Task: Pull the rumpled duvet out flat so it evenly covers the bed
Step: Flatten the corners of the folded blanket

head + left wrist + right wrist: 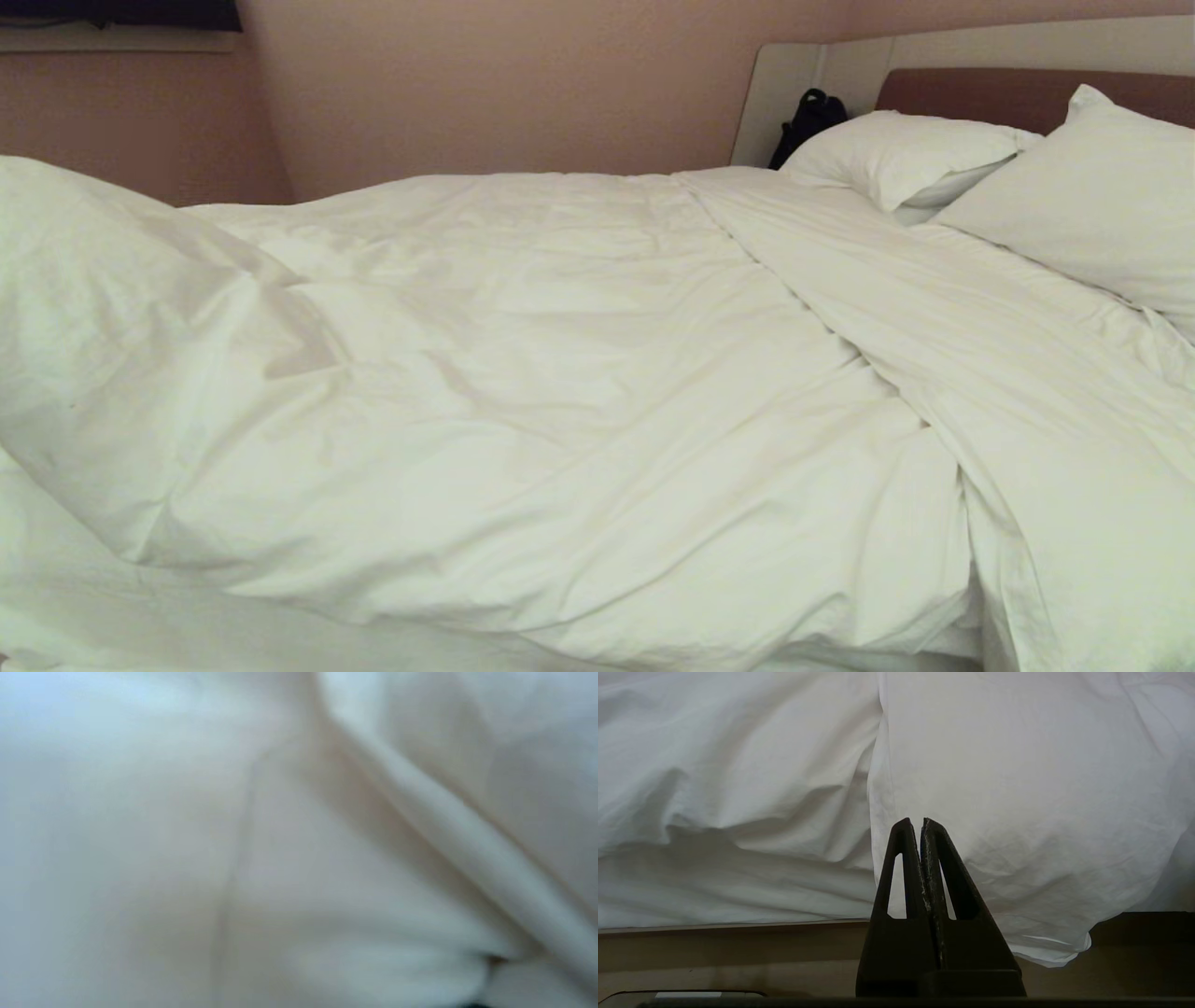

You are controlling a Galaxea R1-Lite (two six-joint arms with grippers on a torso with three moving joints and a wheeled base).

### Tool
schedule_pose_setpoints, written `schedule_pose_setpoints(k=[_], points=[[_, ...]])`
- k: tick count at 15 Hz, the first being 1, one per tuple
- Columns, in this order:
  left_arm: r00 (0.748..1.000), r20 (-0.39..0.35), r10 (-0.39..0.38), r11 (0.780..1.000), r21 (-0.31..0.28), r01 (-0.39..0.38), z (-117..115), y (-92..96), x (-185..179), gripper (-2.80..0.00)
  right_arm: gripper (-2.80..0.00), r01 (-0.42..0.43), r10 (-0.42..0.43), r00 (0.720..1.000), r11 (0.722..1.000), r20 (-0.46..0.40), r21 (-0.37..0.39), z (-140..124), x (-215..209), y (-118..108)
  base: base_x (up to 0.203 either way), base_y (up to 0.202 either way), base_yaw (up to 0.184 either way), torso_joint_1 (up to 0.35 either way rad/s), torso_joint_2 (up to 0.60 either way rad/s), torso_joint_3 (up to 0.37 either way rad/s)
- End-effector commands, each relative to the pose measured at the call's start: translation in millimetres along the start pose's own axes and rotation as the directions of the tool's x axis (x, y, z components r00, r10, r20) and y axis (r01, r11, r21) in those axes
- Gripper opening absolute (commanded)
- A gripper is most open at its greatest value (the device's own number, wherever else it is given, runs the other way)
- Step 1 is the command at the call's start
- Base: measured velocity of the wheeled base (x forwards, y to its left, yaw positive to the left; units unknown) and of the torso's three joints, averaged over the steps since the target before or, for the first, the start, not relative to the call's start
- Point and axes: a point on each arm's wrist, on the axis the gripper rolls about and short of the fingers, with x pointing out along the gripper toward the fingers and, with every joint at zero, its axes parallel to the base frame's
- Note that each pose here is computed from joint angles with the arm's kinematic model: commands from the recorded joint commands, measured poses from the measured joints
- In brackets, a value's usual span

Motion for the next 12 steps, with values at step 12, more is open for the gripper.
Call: schedule_pose_setpoints(k=[12], points=[[0.991, -0.025, 0.135, 0.920, 0.374, -0.116, -20.5, 64.8, -24.8, -2.80, -2.80, -0.001, 0.001, 1.000, 1.000, 0.001, 0.000, 0.0, 0.0, 0.0, 0.000, 0.000, 0.000, 0.000, 0.00, 0.000]])
